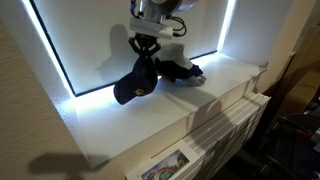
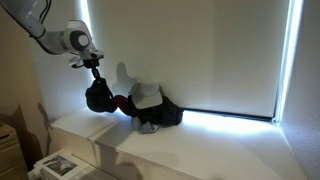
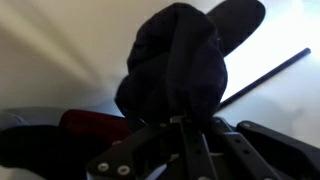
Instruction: Move the black cap to the right side
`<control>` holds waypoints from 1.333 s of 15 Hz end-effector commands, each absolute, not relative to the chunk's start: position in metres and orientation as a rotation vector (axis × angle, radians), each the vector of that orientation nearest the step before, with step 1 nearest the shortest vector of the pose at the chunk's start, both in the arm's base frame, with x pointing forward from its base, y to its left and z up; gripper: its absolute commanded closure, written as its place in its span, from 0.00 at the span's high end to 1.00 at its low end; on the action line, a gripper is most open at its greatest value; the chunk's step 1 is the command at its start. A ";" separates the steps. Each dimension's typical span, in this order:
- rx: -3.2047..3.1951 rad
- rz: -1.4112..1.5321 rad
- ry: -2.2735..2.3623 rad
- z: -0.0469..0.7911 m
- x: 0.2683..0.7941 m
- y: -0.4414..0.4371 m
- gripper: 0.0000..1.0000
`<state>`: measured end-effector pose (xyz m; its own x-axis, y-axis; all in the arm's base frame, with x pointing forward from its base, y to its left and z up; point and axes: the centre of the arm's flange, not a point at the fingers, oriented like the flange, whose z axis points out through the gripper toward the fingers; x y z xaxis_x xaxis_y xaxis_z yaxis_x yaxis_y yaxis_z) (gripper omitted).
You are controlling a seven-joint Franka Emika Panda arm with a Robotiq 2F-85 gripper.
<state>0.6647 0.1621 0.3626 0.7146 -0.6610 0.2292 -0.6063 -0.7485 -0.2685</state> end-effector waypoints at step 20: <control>-2.022 -1.275 1.562 0.485 0.323 -0.081 0.01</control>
